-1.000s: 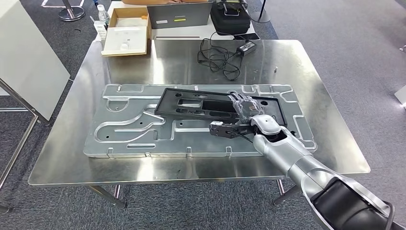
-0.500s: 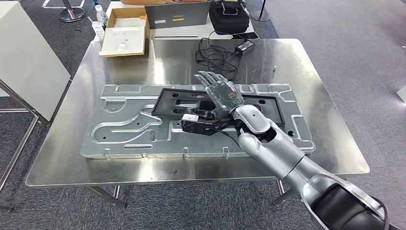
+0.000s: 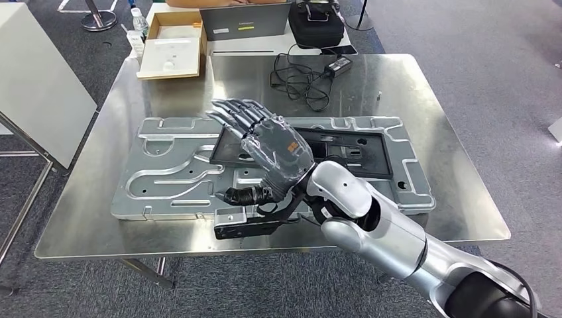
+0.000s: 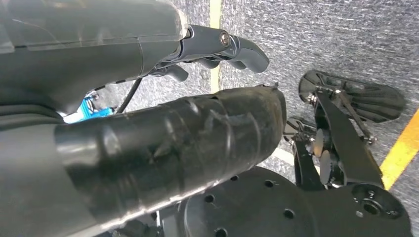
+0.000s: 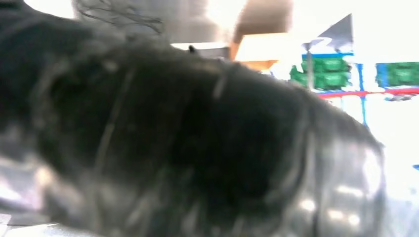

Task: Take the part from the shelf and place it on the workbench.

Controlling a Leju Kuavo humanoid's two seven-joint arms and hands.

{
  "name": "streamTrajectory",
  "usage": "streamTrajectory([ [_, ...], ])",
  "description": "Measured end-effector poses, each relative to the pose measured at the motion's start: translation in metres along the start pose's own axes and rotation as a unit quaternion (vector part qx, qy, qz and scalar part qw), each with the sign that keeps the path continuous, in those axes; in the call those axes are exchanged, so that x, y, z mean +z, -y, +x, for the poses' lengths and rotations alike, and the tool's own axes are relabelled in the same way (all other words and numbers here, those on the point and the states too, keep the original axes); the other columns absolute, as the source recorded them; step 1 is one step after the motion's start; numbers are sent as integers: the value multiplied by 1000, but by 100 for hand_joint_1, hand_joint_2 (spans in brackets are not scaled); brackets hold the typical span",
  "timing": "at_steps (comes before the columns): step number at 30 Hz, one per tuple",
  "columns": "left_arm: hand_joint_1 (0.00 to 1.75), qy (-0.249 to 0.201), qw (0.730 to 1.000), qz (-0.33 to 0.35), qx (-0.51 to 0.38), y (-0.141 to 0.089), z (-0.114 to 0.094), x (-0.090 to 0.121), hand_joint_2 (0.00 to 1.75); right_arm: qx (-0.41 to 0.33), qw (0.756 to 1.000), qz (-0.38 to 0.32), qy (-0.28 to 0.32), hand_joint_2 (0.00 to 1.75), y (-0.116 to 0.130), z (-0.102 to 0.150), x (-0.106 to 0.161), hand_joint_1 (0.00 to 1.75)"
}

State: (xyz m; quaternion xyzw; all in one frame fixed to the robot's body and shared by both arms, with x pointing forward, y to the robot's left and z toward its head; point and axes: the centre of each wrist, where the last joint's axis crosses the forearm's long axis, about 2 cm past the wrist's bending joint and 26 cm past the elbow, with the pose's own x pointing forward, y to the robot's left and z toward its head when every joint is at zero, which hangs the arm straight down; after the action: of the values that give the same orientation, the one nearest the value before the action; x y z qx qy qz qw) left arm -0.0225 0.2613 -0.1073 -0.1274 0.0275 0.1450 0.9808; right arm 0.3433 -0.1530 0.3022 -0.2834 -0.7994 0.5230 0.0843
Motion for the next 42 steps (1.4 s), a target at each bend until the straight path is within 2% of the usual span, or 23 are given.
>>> streamTrajectory([
  [1,0,1,1000,1,-3,0,0,0,0,0,1000,-4,7,131,1,1,0,0],
  [2,0,3,1000,2,-5,0,0,0,44,0,1000,-6,13,175,1,3,1,0],
  [5,0,10,1000,8,-12,-2,0,0,175,-4,1000,-6,25,175,-3,10,6,0],
  [14,0,18,1000,14,-15,-7,1,1,175,-20,999,0,47,175,-13,28,17,0],
  [37,0,21,999,21,-26,-9,4,0,175,-49,997,7,65,175,-18,43,23,0],
  [41,0,21,999,19,-28,-8,5,0,0,-49,997,6,65,175,-18,43,24,0],
  [42,0,22,999,20,-28,-8,5,0,0,-50,997,6,65,175,-18,43,24,0],
])
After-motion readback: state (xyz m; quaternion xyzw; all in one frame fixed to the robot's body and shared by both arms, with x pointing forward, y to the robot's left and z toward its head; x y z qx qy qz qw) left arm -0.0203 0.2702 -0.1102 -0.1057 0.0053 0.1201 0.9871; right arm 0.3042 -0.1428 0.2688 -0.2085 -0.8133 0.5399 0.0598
